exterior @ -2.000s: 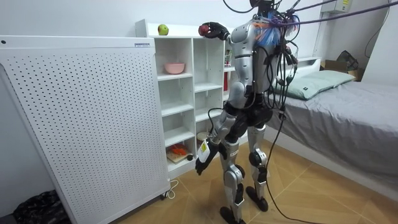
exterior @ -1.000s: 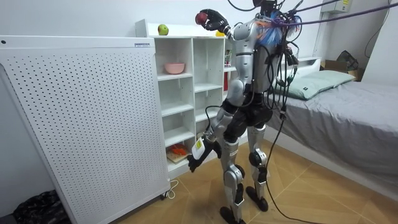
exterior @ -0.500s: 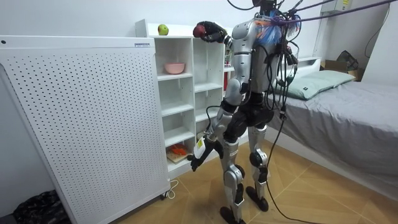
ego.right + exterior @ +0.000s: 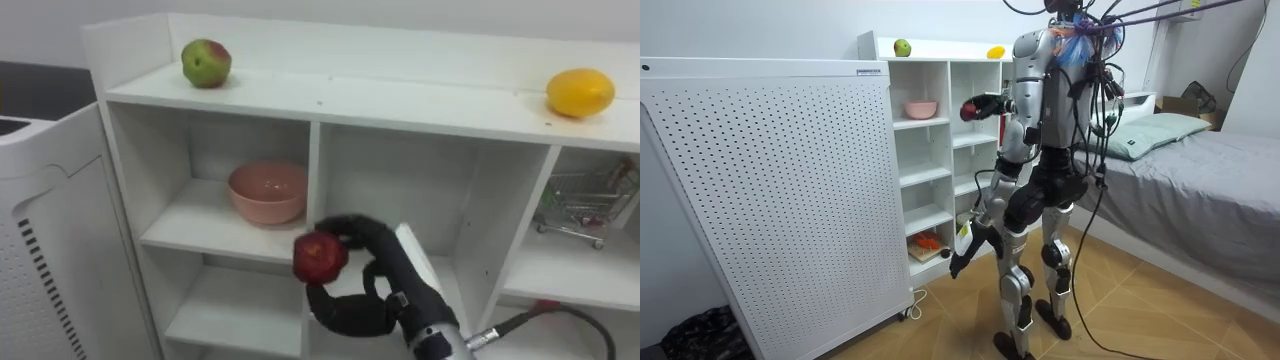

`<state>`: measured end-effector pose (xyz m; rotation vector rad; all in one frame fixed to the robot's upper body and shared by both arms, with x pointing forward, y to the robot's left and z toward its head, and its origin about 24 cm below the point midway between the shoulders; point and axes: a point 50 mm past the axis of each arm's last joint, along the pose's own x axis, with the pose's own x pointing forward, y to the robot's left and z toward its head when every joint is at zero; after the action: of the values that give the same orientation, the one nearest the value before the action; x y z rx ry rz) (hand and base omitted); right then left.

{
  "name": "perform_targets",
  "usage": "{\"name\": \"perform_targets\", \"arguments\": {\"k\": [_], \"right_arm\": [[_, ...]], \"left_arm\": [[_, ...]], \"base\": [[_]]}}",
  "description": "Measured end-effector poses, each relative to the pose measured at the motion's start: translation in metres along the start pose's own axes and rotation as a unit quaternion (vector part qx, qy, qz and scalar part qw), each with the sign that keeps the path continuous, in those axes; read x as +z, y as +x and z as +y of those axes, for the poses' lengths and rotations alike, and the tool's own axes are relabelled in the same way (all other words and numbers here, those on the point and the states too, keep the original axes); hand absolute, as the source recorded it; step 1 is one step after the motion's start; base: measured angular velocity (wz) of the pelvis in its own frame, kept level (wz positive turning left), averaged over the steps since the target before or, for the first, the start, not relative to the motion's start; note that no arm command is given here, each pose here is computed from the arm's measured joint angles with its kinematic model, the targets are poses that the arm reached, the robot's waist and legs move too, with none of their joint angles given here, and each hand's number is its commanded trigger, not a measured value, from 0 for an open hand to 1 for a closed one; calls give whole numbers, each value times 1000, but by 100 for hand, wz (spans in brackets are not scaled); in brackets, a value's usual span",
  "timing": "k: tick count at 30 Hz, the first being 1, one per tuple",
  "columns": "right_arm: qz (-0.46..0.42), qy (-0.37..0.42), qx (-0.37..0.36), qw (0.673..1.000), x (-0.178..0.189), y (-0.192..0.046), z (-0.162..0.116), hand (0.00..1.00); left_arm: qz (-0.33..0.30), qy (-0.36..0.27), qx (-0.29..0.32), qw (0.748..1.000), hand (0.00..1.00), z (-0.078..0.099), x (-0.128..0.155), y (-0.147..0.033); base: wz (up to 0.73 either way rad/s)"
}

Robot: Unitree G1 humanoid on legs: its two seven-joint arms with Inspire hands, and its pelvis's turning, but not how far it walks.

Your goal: Arrange fruit in the closet

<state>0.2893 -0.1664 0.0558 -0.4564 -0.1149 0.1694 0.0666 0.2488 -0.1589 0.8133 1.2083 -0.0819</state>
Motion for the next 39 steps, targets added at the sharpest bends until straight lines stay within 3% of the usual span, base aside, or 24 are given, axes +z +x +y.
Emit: {"name": "perform_targets", "arguments": {"k": [8, 29, 39], "right_arm": [[95, -7, -52, 994, -44, -8, -8, 100], [165, 66, -197, 964, -65, 10, -54, 100], [178, 57, -278, 942, -55, 27, -100, 100]], "left_arm": [[18, -48, -2, 999, 0, -5, -7, -1], [-8, -92, 14, 996, 0, -2, 1, -3], [-9, -94, 25, 995, 0, 11, -5, -4]], "base": [[6], [5], [4]]}}
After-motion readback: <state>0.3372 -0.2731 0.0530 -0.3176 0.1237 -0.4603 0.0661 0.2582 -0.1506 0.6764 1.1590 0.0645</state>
